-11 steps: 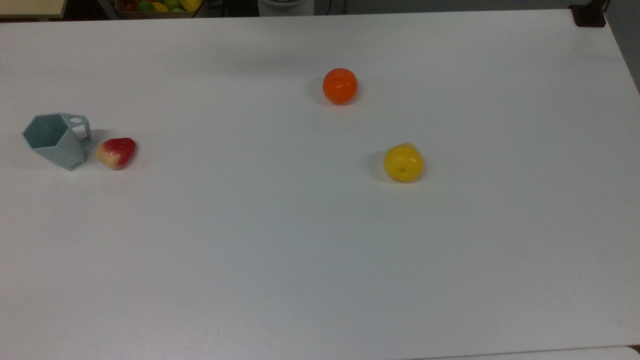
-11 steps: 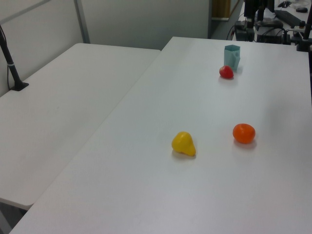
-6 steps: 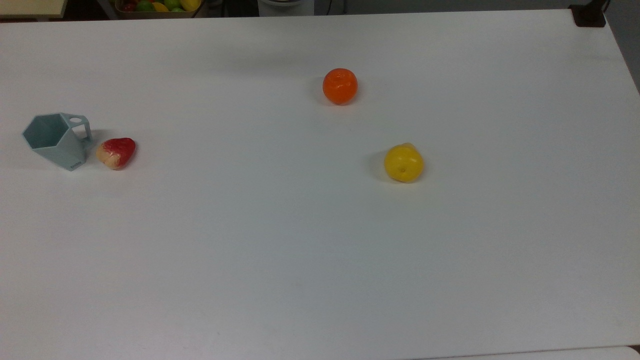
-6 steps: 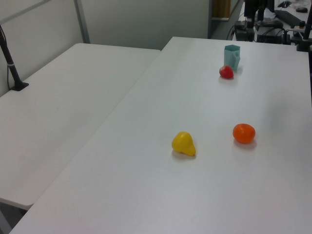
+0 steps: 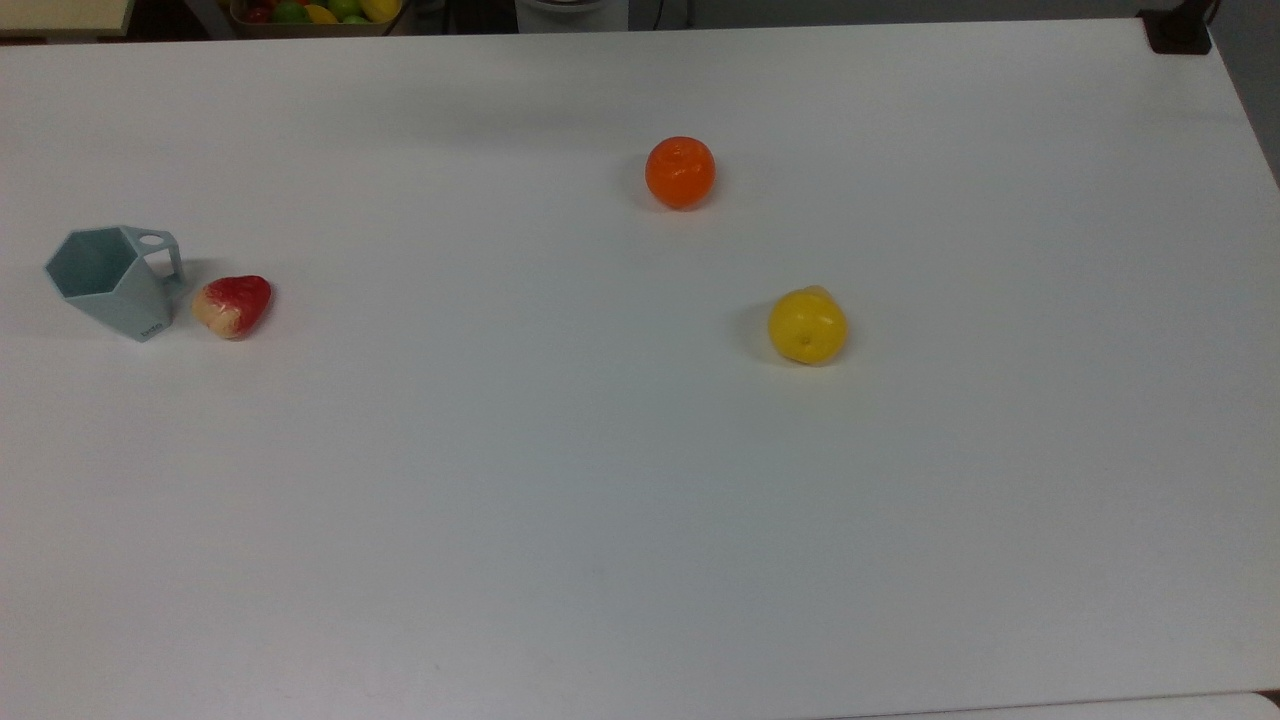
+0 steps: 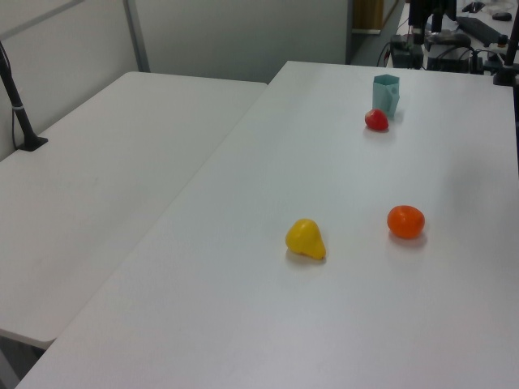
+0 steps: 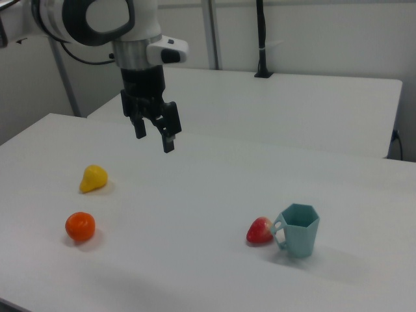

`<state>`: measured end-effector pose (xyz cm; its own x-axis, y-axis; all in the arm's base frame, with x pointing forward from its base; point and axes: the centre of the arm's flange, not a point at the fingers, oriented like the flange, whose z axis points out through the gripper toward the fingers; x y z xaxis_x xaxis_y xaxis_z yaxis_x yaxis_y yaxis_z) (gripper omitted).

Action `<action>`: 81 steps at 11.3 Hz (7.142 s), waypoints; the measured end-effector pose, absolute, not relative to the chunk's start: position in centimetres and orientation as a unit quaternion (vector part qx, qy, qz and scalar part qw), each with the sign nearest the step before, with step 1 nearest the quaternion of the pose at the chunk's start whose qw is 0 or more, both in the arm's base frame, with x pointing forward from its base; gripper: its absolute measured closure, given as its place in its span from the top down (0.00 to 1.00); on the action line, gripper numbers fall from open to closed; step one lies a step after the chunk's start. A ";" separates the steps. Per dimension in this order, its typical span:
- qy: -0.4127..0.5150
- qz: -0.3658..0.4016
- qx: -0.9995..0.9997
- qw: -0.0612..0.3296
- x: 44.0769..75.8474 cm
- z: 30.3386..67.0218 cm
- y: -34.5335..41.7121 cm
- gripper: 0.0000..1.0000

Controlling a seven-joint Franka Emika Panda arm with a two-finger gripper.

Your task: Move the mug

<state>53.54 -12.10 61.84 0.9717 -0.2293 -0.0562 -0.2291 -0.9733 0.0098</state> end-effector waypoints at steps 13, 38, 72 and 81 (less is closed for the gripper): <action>-0.325 0.036 0.945 0.026 51.1 62.0 -25.7 1.00; -0.349 0.088 0.931 0.055 62.3 35.9 -30.0 0.70; -0.121 -0.027 0.992 0.005 59.3 44.6 -0.2 0.26; -0.112 -0.003 0.994 0.005 58.4 37.8 0.3 0.26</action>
<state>58.43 0.28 37.81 0.9751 -0.2218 -0.0051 -0.2217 -0.9750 0.0112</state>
